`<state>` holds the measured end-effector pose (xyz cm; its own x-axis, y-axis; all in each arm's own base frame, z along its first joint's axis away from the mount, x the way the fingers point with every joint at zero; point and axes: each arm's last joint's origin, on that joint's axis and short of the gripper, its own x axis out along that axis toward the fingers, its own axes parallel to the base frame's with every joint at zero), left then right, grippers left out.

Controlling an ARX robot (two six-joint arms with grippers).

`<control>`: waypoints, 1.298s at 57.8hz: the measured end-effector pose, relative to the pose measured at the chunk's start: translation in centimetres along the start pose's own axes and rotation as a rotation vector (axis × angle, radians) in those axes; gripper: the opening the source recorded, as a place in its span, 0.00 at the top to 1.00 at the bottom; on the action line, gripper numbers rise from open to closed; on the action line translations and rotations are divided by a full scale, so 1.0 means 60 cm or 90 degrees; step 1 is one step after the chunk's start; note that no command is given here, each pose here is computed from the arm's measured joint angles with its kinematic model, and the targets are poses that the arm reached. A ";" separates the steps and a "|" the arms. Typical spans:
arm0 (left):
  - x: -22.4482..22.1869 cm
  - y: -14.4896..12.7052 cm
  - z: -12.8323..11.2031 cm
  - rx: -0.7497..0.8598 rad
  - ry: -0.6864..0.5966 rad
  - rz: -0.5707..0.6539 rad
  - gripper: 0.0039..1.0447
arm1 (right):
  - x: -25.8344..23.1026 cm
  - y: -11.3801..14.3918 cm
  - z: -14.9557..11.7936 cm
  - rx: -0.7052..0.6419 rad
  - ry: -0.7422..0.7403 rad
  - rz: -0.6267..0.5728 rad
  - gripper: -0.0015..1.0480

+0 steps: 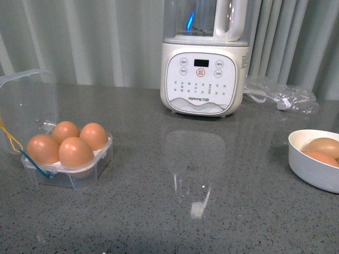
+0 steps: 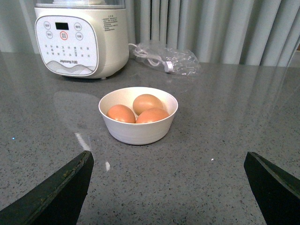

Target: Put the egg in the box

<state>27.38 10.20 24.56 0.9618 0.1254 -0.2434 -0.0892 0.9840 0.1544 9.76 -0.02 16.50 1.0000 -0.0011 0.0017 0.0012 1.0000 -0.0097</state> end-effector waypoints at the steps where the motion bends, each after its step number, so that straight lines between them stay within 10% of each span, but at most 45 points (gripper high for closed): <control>1: 0.002 0.001 0.001 -0.002 -0.001 -0.002 0.06 | 0.000 0.000 0.000 0.000 0.000 0.000 0.07; 75: -0.060 -0.199 0.080 0.079 -0.102 -0.248 0.06 | 0.000 0.000 0.000 0.000 0.000 0.000 0.07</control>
<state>26.21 -2.60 28.16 0.9464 -0.2827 -0.1562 0.3103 0.9300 0.1970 9.76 -0.02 16.50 1.0000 -0.0011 0.0017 0.0012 1.0000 -0.0097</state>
